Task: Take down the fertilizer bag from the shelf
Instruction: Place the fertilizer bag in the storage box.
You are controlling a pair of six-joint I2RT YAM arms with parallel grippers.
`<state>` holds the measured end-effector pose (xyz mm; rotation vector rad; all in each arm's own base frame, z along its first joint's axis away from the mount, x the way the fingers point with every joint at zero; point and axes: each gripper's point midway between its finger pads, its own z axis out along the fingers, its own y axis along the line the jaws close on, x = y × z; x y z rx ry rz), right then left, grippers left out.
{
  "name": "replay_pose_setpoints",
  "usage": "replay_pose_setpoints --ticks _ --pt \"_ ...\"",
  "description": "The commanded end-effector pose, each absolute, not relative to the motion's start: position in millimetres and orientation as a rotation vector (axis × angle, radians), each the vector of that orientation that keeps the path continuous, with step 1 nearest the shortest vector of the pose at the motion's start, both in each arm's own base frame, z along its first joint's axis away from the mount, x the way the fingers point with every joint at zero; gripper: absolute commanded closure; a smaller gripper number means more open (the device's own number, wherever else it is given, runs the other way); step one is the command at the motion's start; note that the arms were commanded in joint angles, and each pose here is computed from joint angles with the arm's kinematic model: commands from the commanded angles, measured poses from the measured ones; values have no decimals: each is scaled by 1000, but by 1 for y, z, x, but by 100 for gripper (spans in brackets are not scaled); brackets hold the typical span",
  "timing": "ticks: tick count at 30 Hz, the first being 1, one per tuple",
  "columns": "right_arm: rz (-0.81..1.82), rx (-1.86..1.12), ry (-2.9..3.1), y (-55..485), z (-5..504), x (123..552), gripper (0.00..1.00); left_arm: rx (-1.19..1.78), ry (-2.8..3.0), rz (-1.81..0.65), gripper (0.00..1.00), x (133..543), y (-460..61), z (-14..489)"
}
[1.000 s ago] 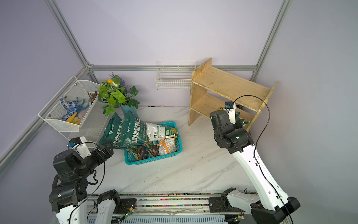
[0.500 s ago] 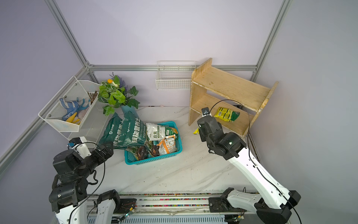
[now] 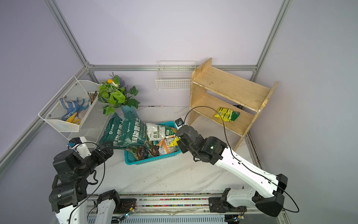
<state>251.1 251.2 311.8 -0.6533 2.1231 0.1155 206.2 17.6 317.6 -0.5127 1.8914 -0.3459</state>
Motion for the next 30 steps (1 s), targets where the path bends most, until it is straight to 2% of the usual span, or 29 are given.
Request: replay_pose_setpoints --ticks 1,9,17,24,30 --pt "244 -621 2035 285 345 244 100 -522 1886 -330 0 202 19 318" --pt "386 -826 2031 376 332 218 100 -528 1850 -294 0 193 21 326" --pt "438 -907 2089 440 292 227 100 -521 1849 -299 1 192 20 326" --pt "375 -879 2109 471 270 248 100 -514 1850 -301 0 192 18 327" --pt "202 -827 2158 476 246 269 100 -515 1851 -302 0 193 18 326"
